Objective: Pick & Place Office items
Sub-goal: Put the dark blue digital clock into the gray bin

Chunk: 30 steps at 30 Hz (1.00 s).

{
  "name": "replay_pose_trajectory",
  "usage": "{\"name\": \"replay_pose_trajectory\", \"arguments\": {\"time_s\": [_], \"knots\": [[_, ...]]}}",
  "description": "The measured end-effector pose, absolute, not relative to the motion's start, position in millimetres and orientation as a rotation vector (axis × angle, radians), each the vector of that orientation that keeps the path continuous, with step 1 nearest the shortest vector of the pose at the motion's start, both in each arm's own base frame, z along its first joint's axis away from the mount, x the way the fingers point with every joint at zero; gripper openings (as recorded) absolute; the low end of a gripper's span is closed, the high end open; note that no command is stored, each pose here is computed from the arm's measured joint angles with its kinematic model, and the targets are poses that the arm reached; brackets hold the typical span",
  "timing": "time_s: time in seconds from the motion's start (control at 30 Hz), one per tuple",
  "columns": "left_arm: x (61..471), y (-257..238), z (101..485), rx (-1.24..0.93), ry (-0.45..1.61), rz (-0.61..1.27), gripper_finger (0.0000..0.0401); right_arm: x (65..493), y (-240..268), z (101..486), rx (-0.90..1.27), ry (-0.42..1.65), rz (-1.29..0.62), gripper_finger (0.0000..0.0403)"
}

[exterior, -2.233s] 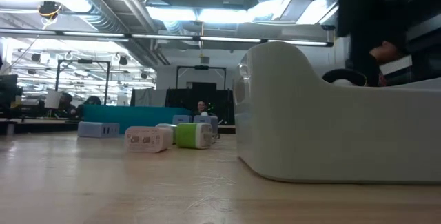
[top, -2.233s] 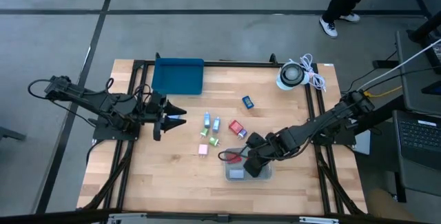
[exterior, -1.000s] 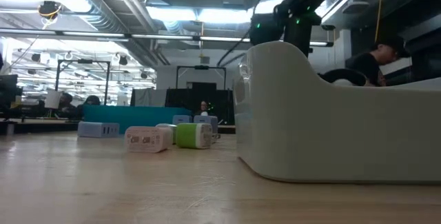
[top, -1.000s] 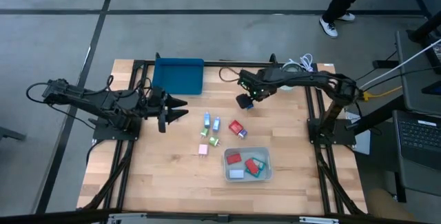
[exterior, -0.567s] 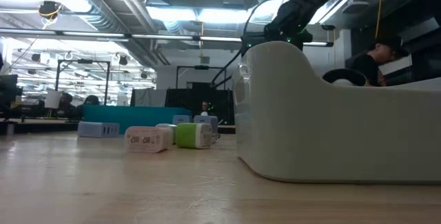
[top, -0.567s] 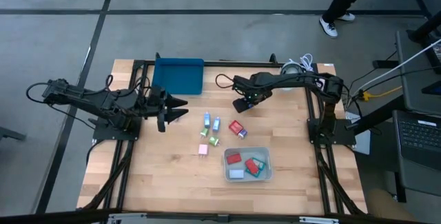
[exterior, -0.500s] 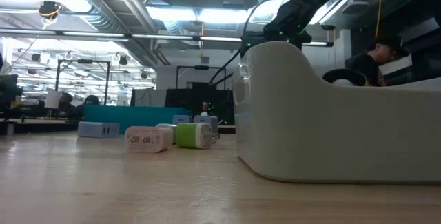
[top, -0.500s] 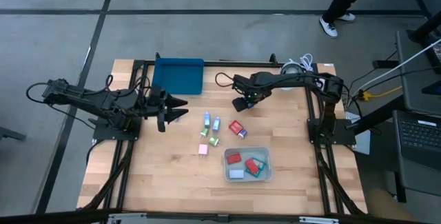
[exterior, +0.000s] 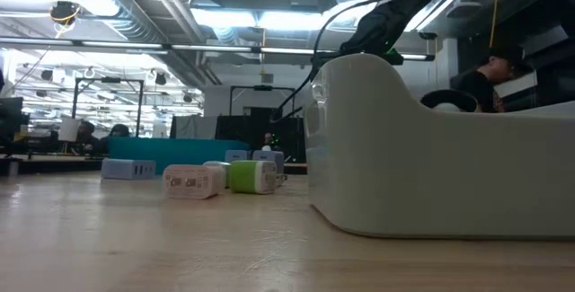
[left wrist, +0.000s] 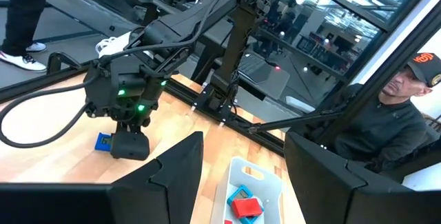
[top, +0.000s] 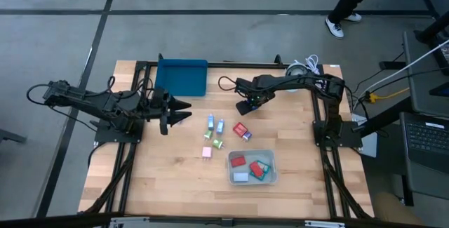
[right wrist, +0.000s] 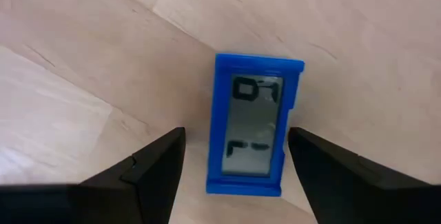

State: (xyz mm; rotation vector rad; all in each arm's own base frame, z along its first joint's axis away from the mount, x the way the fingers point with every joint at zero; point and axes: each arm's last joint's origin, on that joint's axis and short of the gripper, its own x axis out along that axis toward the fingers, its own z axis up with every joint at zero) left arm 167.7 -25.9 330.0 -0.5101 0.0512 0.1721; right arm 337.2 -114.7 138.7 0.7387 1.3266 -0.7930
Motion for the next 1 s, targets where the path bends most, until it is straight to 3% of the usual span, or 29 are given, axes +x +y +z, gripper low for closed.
{"name": "replay_pose_trajectory", "arguments": {"time_s": [0.27,0.6,0.83,1.0], "knots": [[168,-26,330,-0.511,0.051,0.172,0.0198,337,-115,139,0.738,1.329,-0.799,0.0226],[168,-26,330,-0.514,0.051,0.174,0.0198,338,-113,139,0.816,1.325,-0.761,0.0146],[168,-26,330,-0.506,0.055,0.176,0.0198,349,-112,144,0.99,1.205,-0.675,0.0165],[168,-26,330,-0.505,0.056,0.175,0.0198,355,-106,174,1.062,1.067,-0.564,0.0161]]}}
